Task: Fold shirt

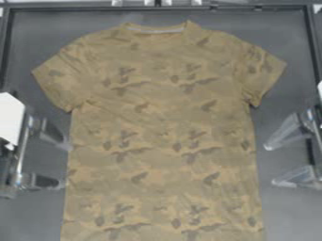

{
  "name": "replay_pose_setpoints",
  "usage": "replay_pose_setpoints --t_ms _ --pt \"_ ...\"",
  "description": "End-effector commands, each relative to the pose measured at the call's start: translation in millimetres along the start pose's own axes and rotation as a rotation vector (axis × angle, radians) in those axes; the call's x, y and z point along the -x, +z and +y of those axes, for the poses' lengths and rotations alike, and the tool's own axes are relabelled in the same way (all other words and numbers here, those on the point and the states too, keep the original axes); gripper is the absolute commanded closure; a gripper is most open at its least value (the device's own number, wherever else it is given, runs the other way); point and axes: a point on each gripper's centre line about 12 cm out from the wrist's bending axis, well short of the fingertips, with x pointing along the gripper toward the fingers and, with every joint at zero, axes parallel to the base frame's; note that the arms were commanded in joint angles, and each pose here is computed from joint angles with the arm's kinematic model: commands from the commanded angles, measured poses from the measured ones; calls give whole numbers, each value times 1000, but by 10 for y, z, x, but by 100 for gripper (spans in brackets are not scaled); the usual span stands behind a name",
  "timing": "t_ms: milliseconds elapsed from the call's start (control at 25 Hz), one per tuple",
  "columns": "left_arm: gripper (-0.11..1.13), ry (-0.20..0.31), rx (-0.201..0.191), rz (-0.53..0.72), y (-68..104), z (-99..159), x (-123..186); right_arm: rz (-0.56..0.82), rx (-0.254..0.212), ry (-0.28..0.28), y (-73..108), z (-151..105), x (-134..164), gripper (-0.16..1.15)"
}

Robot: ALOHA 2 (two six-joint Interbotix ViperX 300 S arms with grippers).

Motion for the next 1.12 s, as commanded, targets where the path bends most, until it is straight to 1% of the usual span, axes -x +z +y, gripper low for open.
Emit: replay_pose_setpoints --t_ms 40,80,200,280,320,440,560,720,800,960,1040,1120 --pt "5 35 -21 42 92 -178 -46 85 11 -93 46 140 -34 1" --pt "5 55 -25 63 85 -223 -63 112 14 -124 33 192 -58 1" --pt "7 109 -31 117 31 -373 -133 167 18 -195 -20 381 -134 1" --pt "7 134 -28 146 -23 -467 -185 197 14 -228 -76 492 -204 1" --pt "8 140 -27 158 -55 -508 -220 214 1 -237 -120 544 -258 1" --pt "9 140 -7 186 -134 -605 -303 249 -30 -238 -216 654 -391 1" --pt "10 138 3 214 -207 -705 -399 262 -47 -215 -288 774 -509 1" --pt "11 133 5 242 -297 -826 -528 276 -72 -200 -402 929 -658 1" --pt "11 137 5 263 -366 -871 -602 289 -84 -206 -479 988 -733 1" --pt "11 136 18 287 -441 -981 -754 301 -97 -205 -617 1106 -864 1" --pt "11 137 20 299 -472 -1044 -809 303 -92 -210 -688 1143 -941 1" --pt "11 142 19 314 -514 -1100 -864 306 -86 -228 -743 1144 -1023 1"
